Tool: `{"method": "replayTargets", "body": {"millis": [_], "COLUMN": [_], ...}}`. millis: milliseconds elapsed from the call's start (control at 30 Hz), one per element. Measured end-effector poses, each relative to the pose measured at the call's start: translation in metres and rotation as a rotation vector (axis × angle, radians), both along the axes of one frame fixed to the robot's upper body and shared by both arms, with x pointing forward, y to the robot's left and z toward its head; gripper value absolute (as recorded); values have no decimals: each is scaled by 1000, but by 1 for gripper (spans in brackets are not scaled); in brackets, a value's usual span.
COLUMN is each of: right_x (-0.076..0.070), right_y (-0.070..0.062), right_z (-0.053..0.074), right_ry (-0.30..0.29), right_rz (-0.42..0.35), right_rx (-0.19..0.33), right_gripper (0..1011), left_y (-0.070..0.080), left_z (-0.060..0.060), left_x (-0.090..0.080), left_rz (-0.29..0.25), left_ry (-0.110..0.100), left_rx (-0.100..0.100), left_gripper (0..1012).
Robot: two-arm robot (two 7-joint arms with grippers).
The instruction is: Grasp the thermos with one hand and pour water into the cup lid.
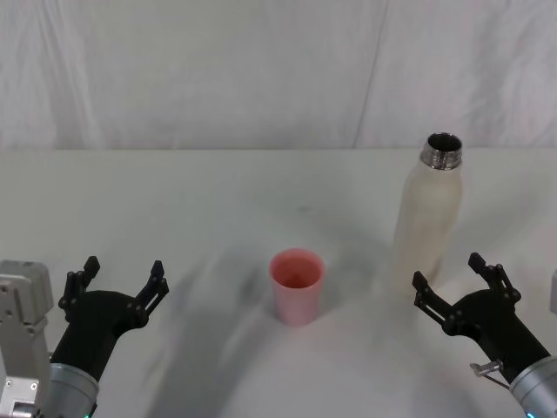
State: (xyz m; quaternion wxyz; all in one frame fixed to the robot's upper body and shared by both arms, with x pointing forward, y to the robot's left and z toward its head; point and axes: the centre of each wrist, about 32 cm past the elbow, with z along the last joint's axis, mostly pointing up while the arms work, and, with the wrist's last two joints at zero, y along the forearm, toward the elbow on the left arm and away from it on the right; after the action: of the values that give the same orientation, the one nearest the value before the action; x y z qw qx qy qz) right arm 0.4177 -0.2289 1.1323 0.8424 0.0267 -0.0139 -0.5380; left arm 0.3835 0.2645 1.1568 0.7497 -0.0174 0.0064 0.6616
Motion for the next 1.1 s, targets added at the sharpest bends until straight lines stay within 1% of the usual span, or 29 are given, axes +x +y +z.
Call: {"method": "replayTargets", "body": {"millis": [300, 500, 700, 933, 1100], "right_x": [2, 2, 2, 1, 0], "right_y": [2, 5, 6, 6, 7], "right_z": [-1, 1, 4, 8, 8], "right_ry": [12, 8, -3, -17, -15], "right_rz": [-27, -45, -63, -66, -67], "right_rx": [-32, -46, -53, -56, -58], "right_gripper": [1003, 1003, 1003, 1003, 1003], "left_y": [0, 0, 0, 0, 0], "left_z": [0, 0, 0, 0, 0], "left_x": [0, 0, 0, 0, 0], "left_rz": [0, 0, 0, 0, 0], "left_ry": [0, 0, 0, 0, 0], "left_rx": [0, 0, 0, 0, 0], "left_gripper": [1001, 1001, 1001, 1001, 1001]}}
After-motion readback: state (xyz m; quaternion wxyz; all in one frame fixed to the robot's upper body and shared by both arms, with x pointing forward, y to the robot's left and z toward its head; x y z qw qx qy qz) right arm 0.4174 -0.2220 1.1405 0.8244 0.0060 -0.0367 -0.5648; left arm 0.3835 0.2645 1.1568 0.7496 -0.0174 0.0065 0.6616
